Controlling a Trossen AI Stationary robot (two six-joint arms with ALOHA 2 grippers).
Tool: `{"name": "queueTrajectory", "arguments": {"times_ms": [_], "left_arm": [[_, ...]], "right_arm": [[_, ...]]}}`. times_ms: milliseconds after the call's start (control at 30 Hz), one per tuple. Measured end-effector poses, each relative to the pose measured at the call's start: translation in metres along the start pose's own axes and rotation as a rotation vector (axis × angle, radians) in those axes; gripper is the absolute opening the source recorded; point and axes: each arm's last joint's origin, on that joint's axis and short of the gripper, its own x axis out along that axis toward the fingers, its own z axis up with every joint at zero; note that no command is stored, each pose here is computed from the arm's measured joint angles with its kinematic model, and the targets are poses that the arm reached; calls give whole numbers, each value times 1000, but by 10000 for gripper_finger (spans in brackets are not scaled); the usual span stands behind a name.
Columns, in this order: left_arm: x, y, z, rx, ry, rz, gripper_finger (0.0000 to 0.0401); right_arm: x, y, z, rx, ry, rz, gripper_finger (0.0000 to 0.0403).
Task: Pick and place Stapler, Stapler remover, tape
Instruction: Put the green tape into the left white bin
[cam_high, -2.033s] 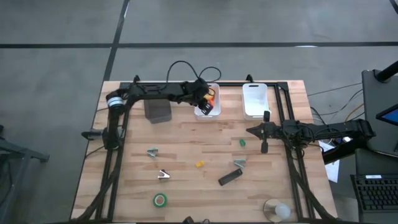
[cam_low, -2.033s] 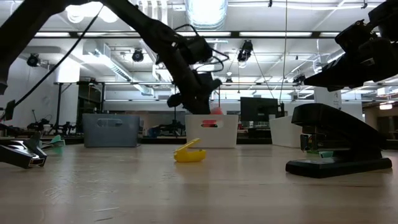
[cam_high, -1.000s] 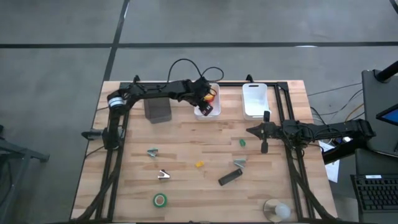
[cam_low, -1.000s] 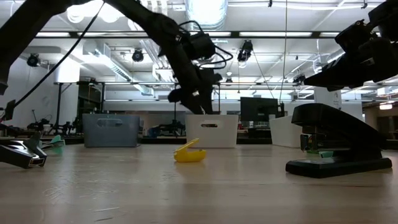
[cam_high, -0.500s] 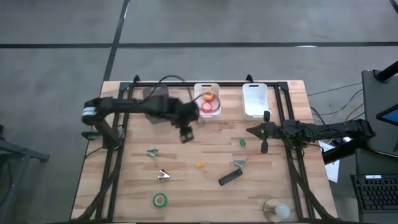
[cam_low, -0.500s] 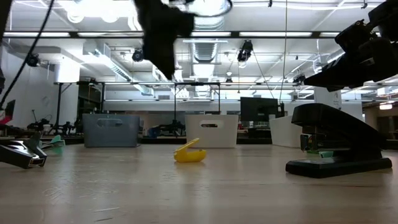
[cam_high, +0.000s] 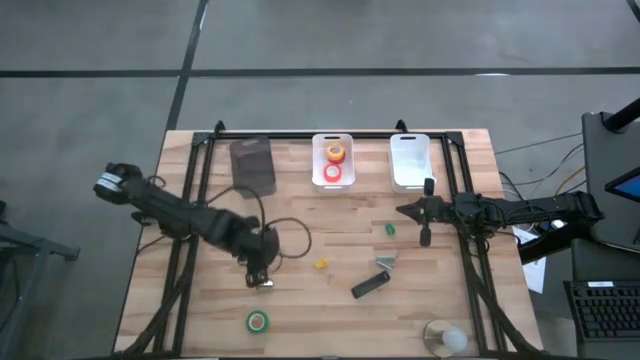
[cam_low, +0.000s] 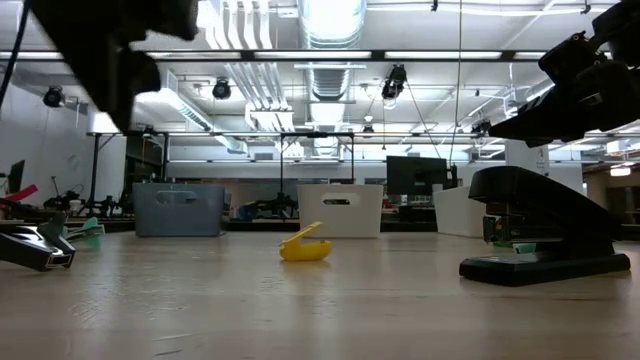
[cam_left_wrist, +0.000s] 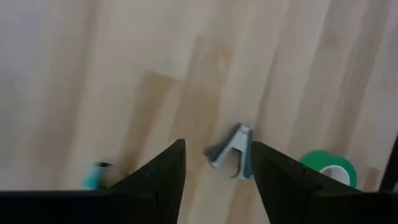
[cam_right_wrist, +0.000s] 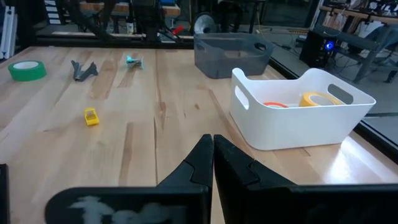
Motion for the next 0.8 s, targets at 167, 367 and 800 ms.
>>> {"name": "queueTrajectory", "arguments": {"times_ms": [167, 367, 800], "left_arm": [[23, -22, -24, 0, 15, -98, 183], [32, -52, -51, 49, 25, -161, 182], [63, -88, -78, 60, -5, -154, 182]], "right_arm": [[0, 0, 0, -11, 0, 0, 8], [0, 0, 0, -8, 0, 0, 8], [0, 0, 0, -1, 0, 0, 8]]}}
